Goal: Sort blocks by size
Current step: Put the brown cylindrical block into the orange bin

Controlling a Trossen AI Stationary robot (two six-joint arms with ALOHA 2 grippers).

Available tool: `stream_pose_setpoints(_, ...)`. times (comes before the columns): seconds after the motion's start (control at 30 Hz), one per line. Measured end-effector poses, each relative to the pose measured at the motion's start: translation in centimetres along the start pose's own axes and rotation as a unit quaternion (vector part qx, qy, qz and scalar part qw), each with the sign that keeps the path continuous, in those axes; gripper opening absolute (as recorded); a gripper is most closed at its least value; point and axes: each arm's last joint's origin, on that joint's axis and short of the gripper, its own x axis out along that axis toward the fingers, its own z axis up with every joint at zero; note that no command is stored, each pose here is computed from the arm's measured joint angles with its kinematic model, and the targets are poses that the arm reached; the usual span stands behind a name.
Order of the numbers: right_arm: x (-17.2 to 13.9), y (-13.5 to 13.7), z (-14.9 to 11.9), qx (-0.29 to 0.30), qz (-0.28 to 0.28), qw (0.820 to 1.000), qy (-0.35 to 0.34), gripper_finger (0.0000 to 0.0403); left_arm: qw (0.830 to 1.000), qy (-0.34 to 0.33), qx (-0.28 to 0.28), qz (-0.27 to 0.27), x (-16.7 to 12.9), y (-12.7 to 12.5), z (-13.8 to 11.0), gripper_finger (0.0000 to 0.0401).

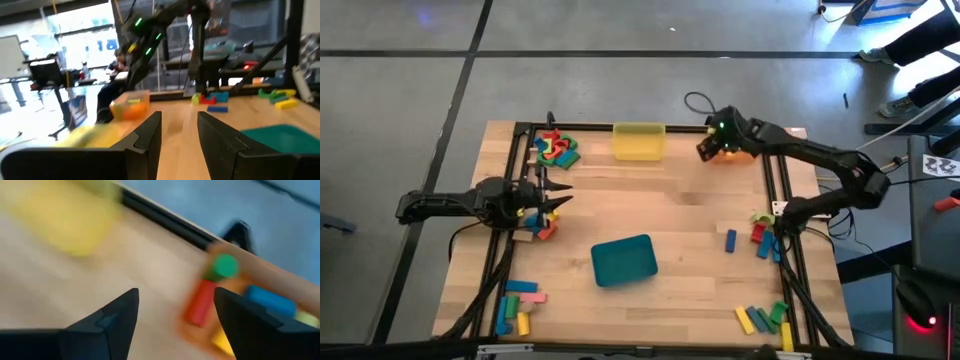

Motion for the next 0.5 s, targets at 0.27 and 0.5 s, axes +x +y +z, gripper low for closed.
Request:
stream_pose_setpoints(0.27, -3.5, 7.8, -2.6, -0.103, 0.065, 0.991, -0.052, 0.0266, 0.999, 0.039, -0.007, 0.007, 0.5, 0.3, 2.0, 0.0111)
stream_pose_setpoints(0.5, -5.3, 12.5, -5.8, -0.138, 0.078, 0.977, -0.139, 0.0266, 0.996, 0.089, -0.029, 0.005, 3.0, 0.4, 5.1, 0.0111)
